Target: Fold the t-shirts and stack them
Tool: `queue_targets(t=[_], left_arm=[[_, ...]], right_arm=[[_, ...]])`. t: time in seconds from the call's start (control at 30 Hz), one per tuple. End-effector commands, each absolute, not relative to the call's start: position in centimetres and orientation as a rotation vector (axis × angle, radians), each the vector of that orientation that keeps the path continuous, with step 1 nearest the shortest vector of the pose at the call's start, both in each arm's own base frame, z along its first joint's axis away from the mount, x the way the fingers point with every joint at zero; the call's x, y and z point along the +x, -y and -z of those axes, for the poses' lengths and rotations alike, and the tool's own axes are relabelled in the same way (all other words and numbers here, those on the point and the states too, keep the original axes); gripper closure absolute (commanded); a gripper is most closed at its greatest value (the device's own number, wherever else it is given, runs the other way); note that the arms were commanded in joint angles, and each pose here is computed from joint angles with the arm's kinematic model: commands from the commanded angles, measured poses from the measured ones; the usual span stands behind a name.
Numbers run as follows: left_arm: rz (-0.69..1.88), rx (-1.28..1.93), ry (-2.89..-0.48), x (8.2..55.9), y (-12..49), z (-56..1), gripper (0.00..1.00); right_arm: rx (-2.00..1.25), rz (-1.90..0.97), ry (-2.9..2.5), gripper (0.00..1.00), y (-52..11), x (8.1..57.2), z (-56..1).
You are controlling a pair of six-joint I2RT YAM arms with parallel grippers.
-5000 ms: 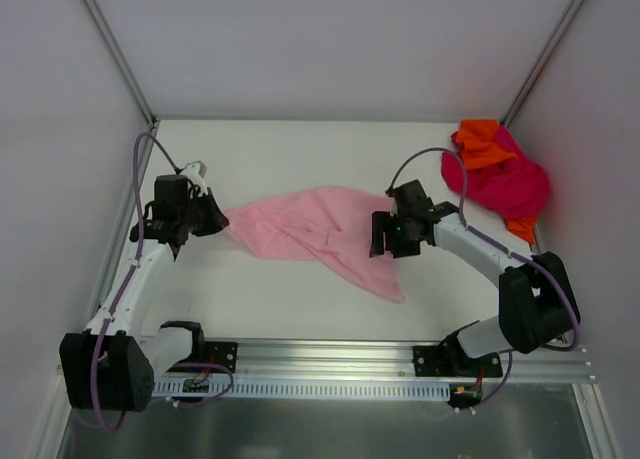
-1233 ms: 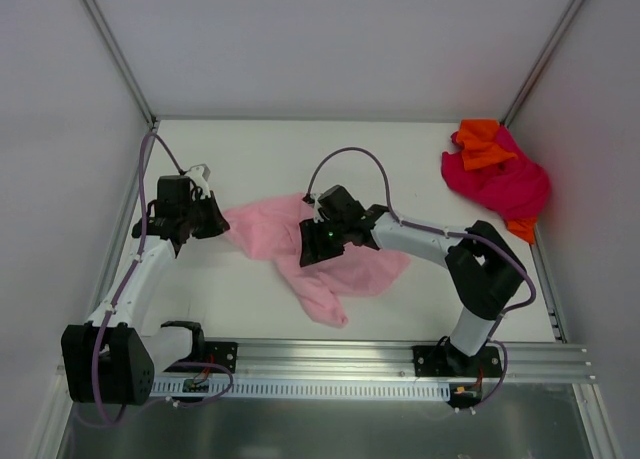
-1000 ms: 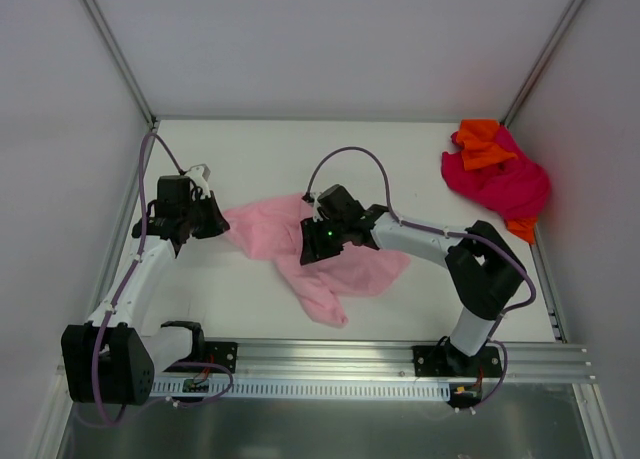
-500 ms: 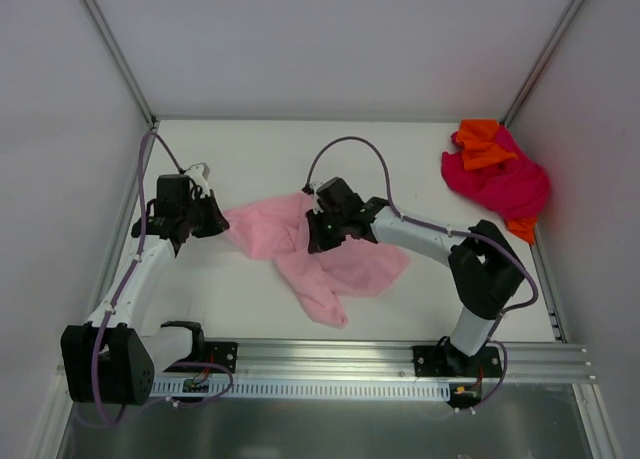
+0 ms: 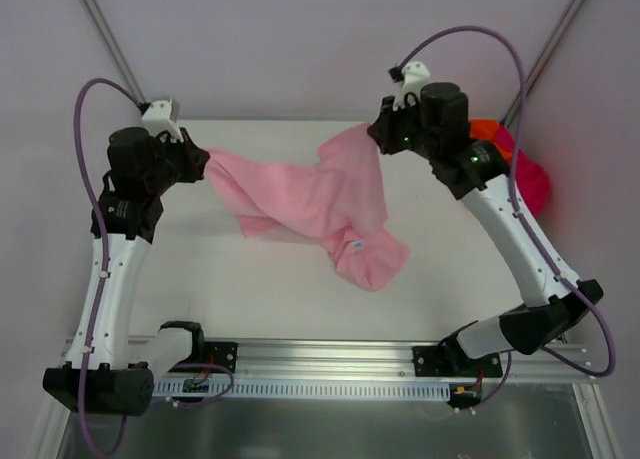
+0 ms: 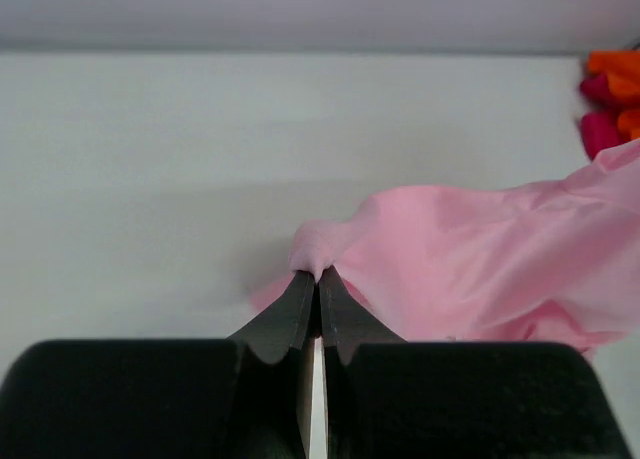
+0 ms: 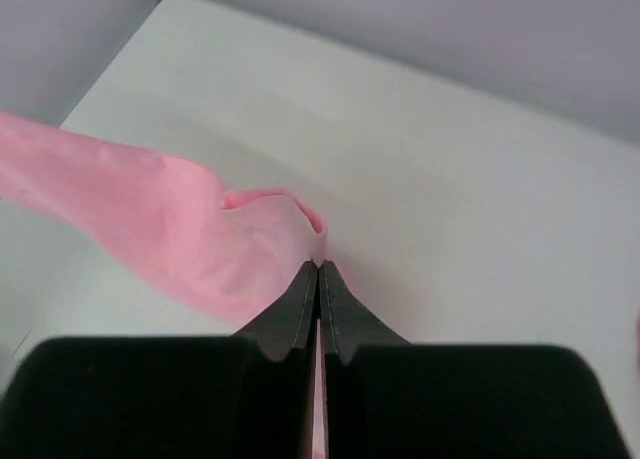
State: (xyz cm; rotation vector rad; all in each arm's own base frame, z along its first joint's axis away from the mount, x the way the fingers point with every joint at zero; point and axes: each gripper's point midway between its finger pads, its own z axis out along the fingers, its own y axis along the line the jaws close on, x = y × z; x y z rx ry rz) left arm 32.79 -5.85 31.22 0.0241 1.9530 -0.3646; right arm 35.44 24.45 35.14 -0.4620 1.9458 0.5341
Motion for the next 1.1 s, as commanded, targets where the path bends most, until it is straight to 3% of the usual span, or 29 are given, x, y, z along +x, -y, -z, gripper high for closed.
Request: queue_targets(t=[0.0, 0.13, 0.3, 0.6, 0.8, 1.07], left_arm=[[0.254, 0.065, -1.777, 33.6, 4.4, -38.3, 1.00], [0.176, 0.033, -1.621, 34.1, 3.0, -46.2, 1.00], [0.099, 0.003, -1.538, 35.2, 1.7, -51.1, 1.00], [-0.031, 0.005, -1.603, 36.6, -0.2, -48.9, 1.00], [0.106, -0.025, -1.627, 37.6, 1.4, -46.6, 1.00], [0.126, -0.028, -1.537, 38.4, 0.9, -49.9, 1.00]], right_arm=[[-0.455, -0.353, -1.794, 0.99, -19.7, 36.3, -41.9], [-0.320, -0.241, -1.642, 0.99, -13.9, 39.1, -48.7], [-0.254, -0.191, -1.500, 0.99, -9.5, 40.7, -55.5], [-0.274, -0.151, -1.366, 0.99, -8.6, 41.1, -59.2], [-0.285, -0.226, -1.332, 0.99, -9.7, 40.9, -60.2], [-0.264, -0.217, -1.270, 0.99, -9.4, 40.3, -62.3]])
